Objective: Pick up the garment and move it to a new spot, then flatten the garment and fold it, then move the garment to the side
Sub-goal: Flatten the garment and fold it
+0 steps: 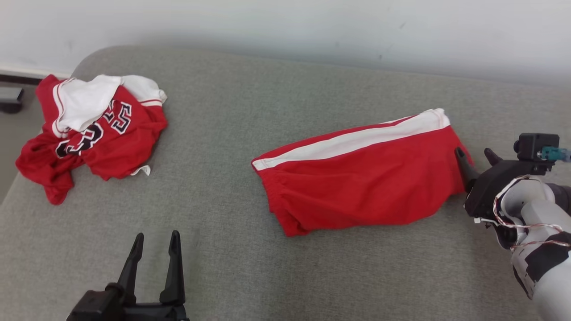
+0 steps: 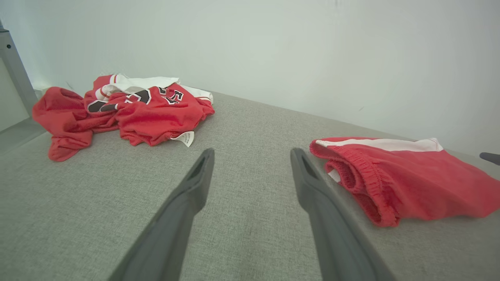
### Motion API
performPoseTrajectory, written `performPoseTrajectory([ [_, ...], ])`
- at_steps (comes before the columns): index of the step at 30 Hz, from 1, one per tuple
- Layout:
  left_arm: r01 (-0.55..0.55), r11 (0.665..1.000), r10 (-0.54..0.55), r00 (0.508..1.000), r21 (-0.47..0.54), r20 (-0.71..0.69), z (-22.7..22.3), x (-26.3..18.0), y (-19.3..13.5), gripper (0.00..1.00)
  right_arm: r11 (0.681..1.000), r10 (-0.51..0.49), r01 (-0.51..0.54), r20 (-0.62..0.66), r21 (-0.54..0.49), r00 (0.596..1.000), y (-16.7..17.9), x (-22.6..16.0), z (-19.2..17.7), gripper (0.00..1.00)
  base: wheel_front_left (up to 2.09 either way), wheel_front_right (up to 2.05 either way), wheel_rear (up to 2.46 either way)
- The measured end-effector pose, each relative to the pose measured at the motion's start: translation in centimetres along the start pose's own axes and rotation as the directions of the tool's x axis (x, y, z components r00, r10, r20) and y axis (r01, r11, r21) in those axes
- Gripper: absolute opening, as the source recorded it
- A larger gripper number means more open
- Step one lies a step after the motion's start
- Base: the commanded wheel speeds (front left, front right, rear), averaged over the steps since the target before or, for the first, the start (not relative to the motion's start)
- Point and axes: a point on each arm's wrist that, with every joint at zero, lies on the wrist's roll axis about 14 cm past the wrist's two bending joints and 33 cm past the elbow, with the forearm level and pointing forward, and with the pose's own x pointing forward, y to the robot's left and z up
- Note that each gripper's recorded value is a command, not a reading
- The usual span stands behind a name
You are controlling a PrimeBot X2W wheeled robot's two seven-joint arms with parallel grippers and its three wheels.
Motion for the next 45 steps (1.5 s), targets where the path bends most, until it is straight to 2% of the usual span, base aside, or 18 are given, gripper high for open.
performPoseTrajectory([
  [5, -0.034, 0.999, 0.034, 0.999, -0.002, -0.009, -0.2, 0.1, 1.0, 1.0, 1.0, 0.001, 0.001, -0.078, 0.026, 0.997, 0.5, 1.8, -1.8, 1.0, 0.0, 0.0, 0.0],
  [10, -0.045, 0.999, 0.045, 0.999, 0.0, -0.011, -0.2, 0.2, 1.4, 1.0, 1.0, -0.002, 0.002, -0.16, 0.003, 0.987, 0.5, 2.1, -3.9, 1.0, 0.0, 0.0, 0.0],
  [15, -0.053, 0.999, 0.053, 0.999, -0.001, -0.01, -0.2, 0.1, 1.5, 1.0, 1.0, -0.009, 0.007, -0.177, -0.012, 0.984, 0.3, 2.2, -4.2, 1.0, 0.0, 0.0, 0.0],
  [20, -0.052, 0.999, 0.052, 0.999, -0.002, -0.015, -0.4, 0.2, 1.5, 1.0, 1.0, 0.003, 0.002, -0.216, 0.026, 0.976, 0.8, 2.3, -5.1, 1.0, 0.0, 0.0, 0.0],
  [21, -0.052, 0.999, 0.052, 0.998, -0.002, -0.016, -0.4, 0.3, 1.5, 1.0, 0.999, 0.007, 0.0, -0.22, 0.034, 0.975, 1.0, 2.3, -5.1, 0.35, 0.0, 0.0, 0.0],
  [22, -0.053, 0.999, 0.053, 0.998, -0.003, -0.016, -0.4, 0.3, 1.5, 1.0, 0.999, 0.013, -0.005, -0.224, 0.036, 0.974, 1.1, 2.4, -5.2, 0.01, 0.0, 0.0, 0.0],
  [28, -0.052, 0.999, 0.052, 0.999, -0.011, -0.014, -0.4, 0.2, 1.5, 1.0, 0.998, 0.044, -0.033, -0.186, 0.061, 0.981, 2.2, 1.9, -4.9, 0.0, 0.0, 0.0, 0.0],
  [34, -0.028, 0.999, 0.028, 0.999, -0.022, -0.025, -0.8, -0.5, 0.7, 1.0, 0.995, 0.054, -0.044, -0.109, 0.094, 0.993, 1.9, -0.7, -4.7, 0.0, 0.0, 0.0, 0.0],
  [40, 0.025, 0.999, -0.026, 1.0, -0.027, -0.016, -0.6, -0.5, -0.9, 1.0, 0.986, -0.013, 0.025, -0.076, 0.164, 0.997, -2.1, -5.3, -6.1, 0.0, 0.0, 0.0, 0.0],
  [45, 0.07, 0.997, -0.071, 0.997, -0.033, -0.024, -1.0, -0.3, -2.3, 1.0, 0.978, -0.067, 0.088, -0.114, 0.191, 0.991, -4.9, -9.1, -8.4, 0.0, 0.0, 0.0, 0.0],
])
